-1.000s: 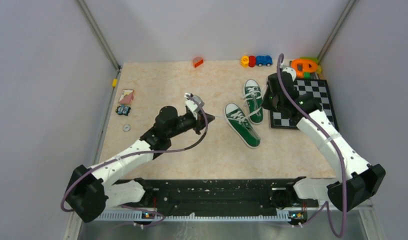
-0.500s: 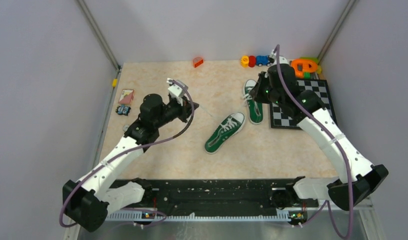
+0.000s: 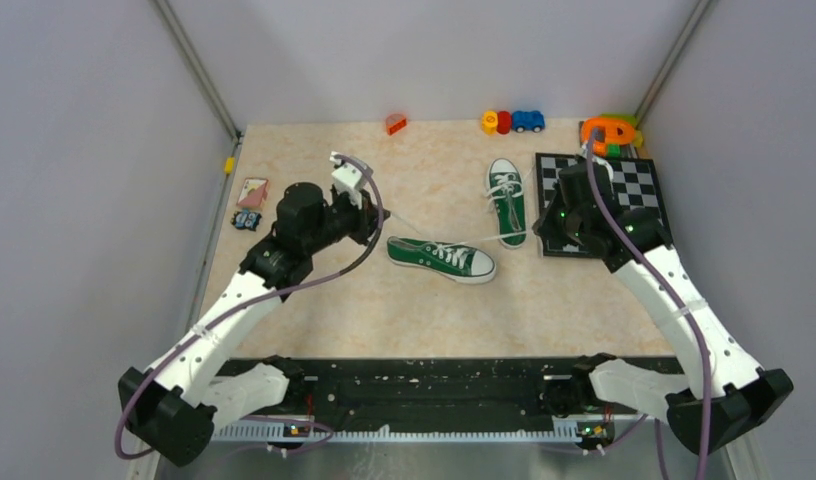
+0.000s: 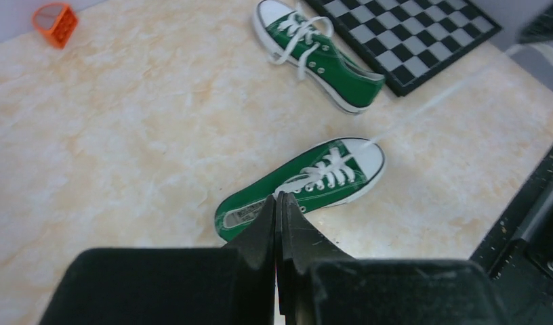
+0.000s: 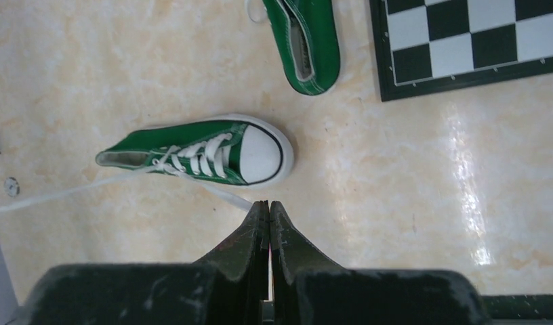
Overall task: Tie the shoes
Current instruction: Adjust the shoelace on the shoe.
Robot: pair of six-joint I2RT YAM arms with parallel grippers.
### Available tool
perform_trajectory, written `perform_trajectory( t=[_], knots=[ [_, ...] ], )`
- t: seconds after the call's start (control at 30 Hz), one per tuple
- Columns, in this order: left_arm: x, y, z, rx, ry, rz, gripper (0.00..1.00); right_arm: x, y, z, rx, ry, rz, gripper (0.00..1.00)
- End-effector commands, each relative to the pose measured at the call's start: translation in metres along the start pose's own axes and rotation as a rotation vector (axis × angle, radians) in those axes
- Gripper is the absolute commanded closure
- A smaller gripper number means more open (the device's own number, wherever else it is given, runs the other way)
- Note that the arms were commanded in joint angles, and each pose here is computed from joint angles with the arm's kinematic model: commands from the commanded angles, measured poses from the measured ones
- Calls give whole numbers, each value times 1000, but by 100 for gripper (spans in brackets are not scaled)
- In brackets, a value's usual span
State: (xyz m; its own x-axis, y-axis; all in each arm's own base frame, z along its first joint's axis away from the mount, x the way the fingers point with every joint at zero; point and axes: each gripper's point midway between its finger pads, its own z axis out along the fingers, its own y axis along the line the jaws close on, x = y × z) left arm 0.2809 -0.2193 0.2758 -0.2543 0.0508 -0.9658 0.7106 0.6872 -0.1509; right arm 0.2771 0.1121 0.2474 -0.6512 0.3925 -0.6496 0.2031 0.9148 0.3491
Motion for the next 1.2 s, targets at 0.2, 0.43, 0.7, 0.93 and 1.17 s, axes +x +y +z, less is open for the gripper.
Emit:
perform_trajectory(
  t=[0.2, 0.43, 0.7, 0.93, 1.17],
  knots=[
    [-65, 62, 9, -330, -61, 12, 100, 37, -66, -39, 158, 37, -29, 100],
    [-98, 69, -18, -420, -193, 70, 100, -3, -33, -59, 11, -74, -104, 100],
    [-63, 62, -37, -413, -183, -25, 100, -13, -66, -53, 196, -101, -181, 100],
    [-34, 64, -41, -434, -116, -59, 100, 4, -72, -29, 225, -6, -123, 100],
    [21, 76, -28, -444, 26, -181, 100, 31, -112, -6, 310, 116, -45, 100]
  ],
)
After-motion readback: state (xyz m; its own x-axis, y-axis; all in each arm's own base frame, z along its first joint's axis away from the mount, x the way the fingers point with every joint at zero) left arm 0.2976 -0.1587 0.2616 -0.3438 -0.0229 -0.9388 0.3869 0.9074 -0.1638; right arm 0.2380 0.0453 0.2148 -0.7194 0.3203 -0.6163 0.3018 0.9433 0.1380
